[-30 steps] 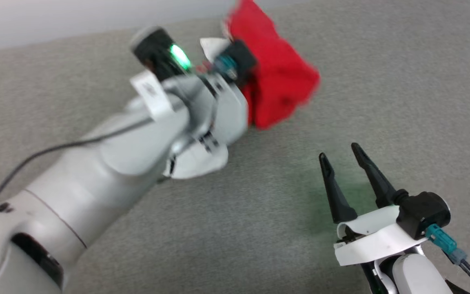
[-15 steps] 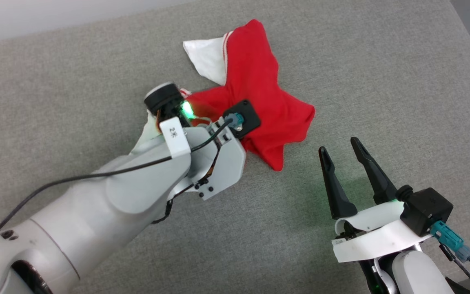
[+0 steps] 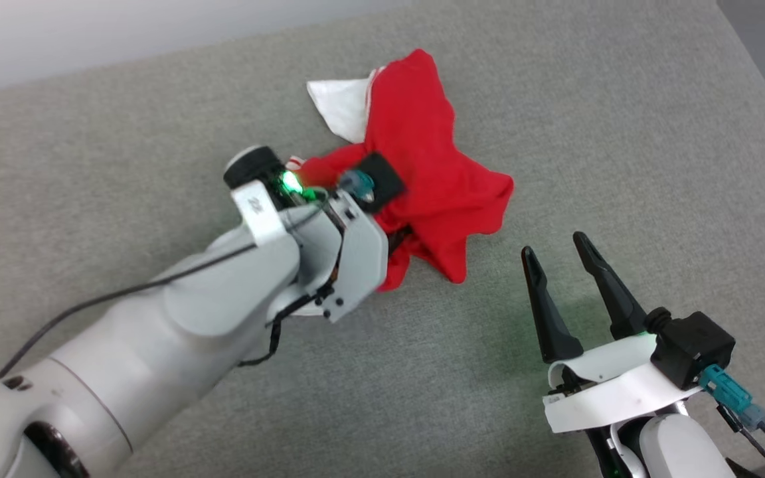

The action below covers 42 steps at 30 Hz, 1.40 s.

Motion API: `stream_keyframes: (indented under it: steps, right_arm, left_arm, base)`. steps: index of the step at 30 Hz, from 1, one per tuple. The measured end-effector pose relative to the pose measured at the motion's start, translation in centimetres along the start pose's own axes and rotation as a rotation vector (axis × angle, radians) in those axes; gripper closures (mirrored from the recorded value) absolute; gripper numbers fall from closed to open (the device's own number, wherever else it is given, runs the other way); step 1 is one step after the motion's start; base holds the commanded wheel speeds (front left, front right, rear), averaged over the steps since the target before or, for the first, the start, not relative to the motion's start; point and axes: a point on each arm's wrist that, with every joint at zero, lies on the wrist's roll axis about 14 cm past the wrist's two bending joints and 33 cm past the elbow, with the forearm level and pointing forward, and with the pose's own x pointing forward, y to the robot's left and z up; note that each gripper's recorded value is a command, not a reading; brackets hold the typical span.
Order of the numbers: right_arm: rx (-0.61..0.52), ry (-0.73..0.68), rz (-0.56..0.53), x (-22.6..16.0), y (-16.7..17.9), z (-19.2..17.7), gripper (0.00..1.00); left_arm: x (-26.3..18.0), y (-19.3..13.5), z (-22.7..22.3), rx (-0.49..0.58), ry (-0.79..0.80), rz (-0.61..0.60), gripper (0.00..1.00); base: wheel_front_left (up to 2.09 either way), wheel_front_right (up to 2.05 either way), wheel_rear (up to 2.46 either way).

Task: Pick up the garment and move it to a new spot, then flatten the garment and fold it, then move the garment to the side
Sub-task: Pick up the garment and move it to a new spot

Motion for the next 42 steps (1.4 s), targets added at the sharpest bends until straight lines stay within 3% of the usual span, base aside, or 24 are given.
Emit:
stream_keyframes:
  steps: [10, 22, 33, 38, 42]
  right_arm:
    - [-0.034, -0.012, 0.044, -0.8, 1.5, 0.6, 0.00]
    - [-0.054, -0.027, 0.080, -1.7, 2.7, 1.1, 0.00]
    - [-0.095, -0.056, 0.084, -2.0, 2.0, 2.3, 0.00]
    - [-0.103, -0.051, 0.086, -2.1, 1.9, 2.4, 0.00]
    - [-0.105, -0.029, 0.064, -3.1, 1.2, 2.0, 0.00]
  left_arm:
    - [-4.4, 2.8, 4.0, -0.160, -0.179, 0.101, 0.00]
    - [-12.0, 6.4, 0.5, -0.469, -0.356, 0.395, 0.00]
    - [-20.4, 5.7, -6.7, -0.779, -0.474, 0.695, 0.00]
    - [-24.1, 3.3, -9.7, -0.814, -0.489, 0.822, 0.00]
    - [-26.4, 1.0, -11.3, -0.776, -0.469, 0.909, 0.00]
  base:
    - [0.00, 0.00, 0.00]
    - [0.00, 0.00, 0.00]
    - [0.00, 0.00, 0.00]
    - [0.00, 0.00, 0.00]
    - [0.00, 0.00, 0.00]
